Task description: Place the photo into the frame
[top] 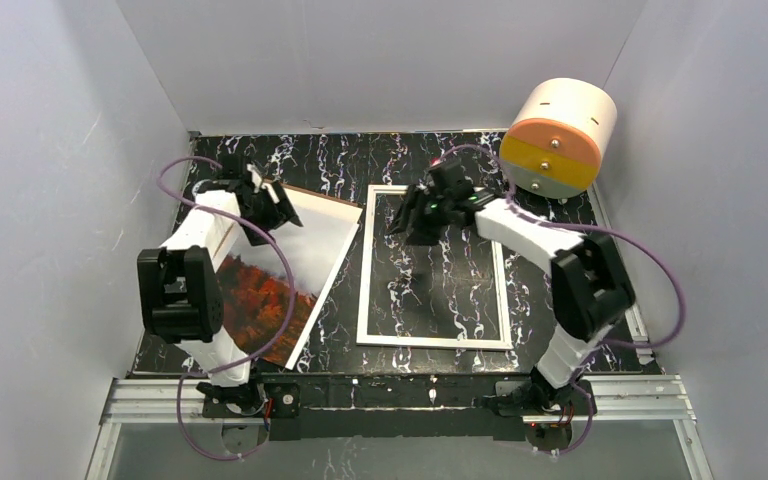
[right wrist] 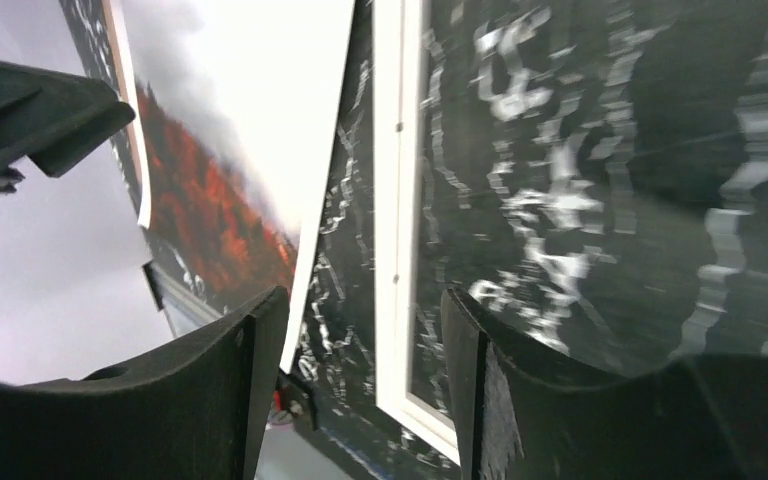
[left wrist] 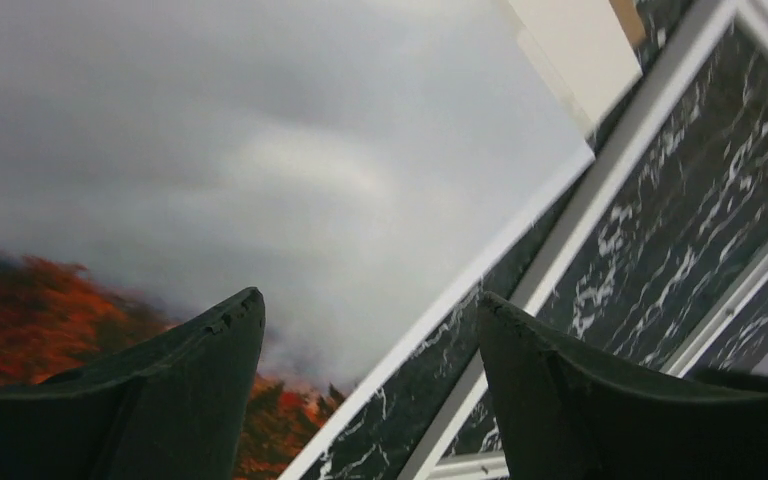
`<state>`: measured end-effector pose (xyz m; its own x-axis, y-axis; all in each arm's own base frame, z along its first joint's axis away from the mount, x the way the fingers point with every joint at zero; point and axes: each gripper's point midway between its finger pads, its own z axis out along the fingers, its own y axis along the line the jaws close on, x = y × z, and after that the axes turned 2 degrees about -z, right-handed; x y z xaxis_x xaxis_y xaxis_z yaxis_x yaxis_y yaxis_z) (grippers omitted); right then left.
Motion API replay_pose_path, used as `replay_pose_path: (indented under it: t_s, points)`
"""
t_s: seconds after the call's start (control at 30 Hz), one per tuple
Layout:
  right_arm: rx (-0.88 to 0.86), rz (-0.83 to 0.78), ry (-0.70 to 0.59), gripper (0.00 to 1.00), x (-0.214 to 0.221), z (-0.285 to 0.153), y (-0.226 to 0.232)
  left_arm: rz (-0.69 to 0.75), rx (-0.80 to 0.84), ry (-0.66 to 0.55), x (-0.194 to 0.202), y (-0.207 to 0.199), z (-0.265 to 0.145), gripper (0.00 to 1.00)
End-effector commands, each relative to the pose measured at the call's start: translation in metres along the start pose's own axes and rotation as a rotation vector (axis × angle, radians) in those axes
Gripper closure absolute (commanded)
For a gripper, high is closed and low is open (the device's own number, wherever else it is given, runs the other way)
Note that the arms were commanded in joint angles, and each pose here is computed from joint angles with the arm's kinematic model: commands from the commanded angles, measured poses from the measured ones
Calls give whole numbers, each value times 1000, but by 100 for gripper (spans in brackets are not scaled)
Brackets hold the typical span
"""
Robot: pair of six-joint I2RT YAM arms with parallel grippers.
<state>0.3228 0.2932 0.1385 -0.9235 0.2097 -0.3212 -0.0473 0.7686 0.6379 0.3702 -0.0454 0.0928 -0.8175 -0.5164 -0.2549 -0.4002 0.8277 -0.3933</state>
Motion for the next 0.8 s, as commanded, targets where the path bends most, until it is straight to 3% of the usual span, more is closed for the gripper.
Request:
replay_pose_path:
  t_s: [0.0,0.2,0.4,0.77]
  points:
    - [-137,136,77,35,20,36,65,180,31,37,52,-25,-13,22]
    - [-112,210,99,38,9,96,74,250,-81,-18,67,-3,-6,13]
    - [-34,254,116,37,-6,145,72,261,-135,-13,63,5,-2,12]
    - [243,270,87,33,11,168,34,259,-173,16,65,12,8,18]
